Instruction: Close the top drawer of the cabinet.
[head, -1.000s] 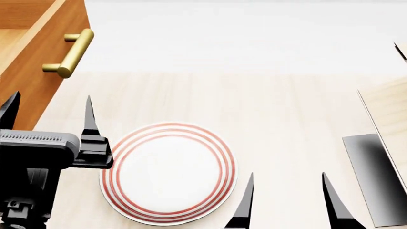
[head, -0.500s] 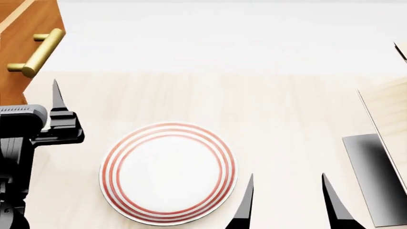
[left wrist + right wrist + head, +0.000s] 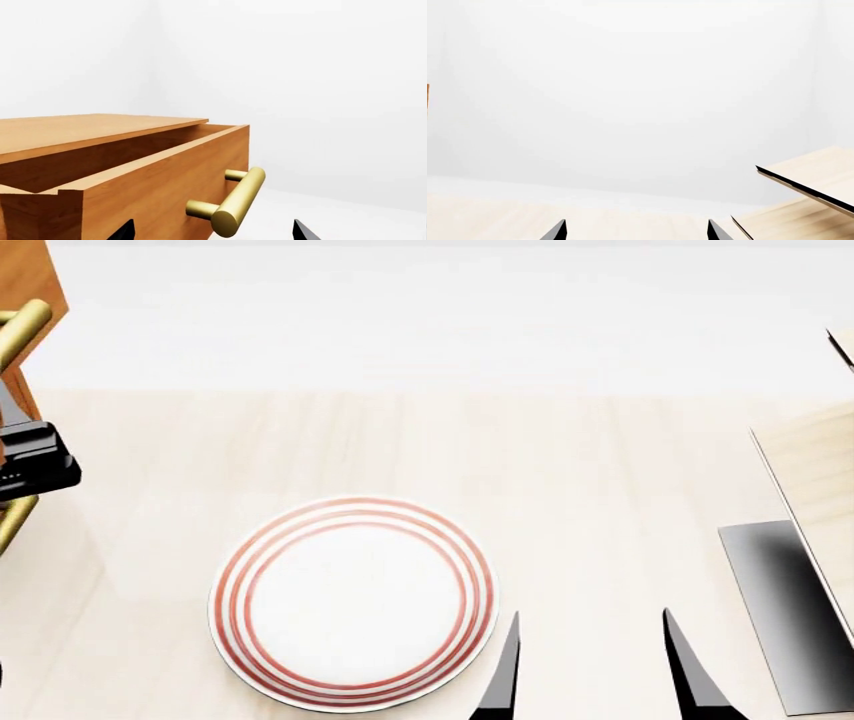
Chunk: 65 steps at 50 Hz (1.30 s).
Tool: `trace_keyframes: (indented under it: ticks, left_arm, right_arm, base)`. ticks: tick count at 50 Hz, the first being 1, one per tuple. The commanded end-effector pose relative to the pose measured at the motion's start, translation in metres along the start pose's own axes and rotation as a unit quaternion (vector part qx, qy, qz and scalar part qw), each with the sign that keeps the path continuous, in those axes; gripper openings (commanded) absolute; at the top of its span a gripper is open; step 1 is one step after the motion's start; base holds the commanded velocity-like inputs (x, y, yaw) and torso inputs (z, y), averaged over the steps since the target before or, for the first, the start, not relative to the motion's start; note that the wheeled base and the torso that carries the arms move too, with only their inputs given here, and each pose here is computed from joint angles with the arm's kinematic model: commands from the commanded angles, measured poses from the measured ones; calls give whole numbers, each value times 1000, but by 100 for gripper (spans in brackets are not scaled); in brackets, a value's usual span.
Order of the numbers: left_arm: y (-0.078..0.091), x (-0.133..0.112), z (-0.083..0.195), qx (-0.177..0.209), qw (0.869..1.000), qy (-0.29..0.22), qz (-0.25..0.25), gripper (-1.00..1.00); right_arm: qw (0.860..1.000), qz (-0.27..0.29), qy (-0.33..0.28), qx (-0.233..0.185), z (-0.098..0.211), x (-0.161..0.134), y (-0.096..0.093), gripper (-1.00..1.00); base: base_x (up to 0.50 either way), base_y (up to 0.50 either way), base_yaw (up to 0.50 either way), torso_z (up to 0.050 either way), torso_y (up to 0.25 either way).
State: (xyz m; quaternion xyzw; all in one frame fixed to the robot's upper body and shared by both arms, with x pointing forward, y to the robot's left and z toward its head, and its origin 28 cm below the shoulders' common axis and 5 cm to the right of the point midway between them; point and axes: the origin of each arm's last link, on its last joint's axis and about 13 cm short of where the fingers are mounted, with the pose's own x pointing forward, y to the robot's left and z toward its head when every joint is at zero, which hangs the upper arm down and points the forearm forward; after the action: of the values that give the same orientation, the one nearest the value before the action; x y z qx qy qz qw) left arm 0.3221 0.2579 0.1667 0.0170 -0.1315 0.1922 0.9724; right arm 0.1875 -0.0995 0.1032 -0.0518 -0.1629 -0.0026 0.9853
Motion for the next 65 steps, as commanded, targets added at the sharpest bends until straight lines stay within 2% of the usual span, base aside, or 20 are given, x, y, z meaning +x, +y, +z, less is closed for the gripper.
trace_keyframes:
  ticks: [1,22,34,37,55,65]
  left_arm:
    - [4,6,-2,-11,1000,12,12,100]
    - [10,21,0,-6,999,18,41,100]
    - [17,30,-5,-15,996,30,82,100]
    - [18,32,-9,-7,995,27,94,100]
    - [29,47,-10,-25,987,47,151,100]
    - [36,62,-15,-15,982,55,178,100]
  right_arm:
    - [1000,4,-3,5,1,-3,0,100]
    - [1000,5,-2,11,0,-4,0,100]
    - [1000,4,2,14,-2,-2,-1,100]
    - [1000,4,4,14,-3,-1,0,100]
    - [1000,10,7,14,-6,1,3,100]
    - [1000,8,13,15,-12,0,3,100]
  base:
    - [0,0,0,0,0]
    - [0,0,0,0,0]
    - [0,0,0,0,0]
    - [0,0,0,0,0]
    - [0,0,0,0,0]
    - [0,0,0,0,0]
